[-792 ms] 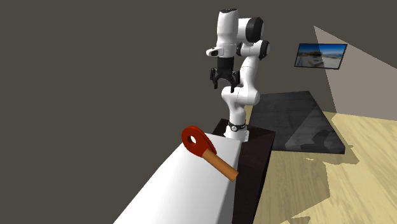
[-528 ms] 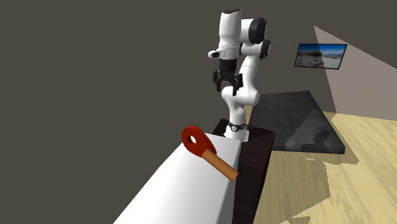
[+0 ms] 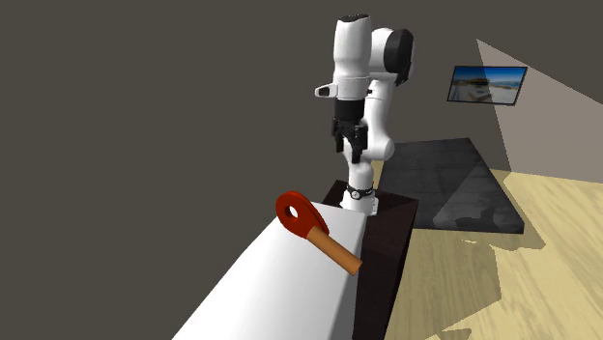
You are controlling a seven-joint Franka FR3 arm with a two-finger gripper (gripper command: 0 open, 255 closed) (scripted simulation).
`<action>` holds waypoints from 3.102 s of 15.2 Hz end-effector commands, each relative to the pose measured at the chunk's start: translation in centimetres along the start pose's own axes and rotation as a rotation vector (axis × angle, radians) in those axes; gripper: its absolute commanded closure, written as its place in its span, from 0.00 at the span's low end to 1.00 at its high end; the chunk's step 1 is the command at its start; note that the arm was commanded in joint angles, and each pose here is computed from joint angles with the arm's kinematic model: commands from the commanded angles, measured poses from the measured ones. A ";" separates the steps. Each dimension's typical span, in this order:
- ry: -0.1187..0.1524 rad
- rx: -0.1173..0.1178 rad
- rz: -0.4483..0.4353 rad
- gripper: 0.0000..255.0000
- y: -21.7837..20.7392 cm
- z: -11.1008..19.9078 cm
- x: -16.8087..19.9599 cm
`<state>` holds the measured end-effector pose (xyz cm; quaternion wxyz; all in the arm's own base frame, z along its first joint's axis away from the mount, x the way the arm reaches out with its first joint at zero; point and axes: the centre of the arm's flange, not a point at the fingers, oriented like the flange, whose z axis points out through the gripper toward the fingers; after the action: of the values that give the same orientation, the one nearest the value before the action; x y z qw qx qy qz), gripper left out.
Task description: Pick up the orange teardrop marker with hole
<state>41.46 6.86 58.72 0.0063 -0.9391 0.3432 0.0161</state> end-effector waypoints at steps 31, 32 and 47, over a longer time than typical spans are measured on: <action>-0.001 0.071 0.964 1.00 -9.4 6.1 17.8; -0.001 0.071 0.964 1.00 -9.4 6.1 17.8; -0.001 0.071 0.964 1.00 -9.3 -0.2 17.5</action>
<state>60.85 2.68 57.82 0.0306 -0.6721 0.7398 0.0059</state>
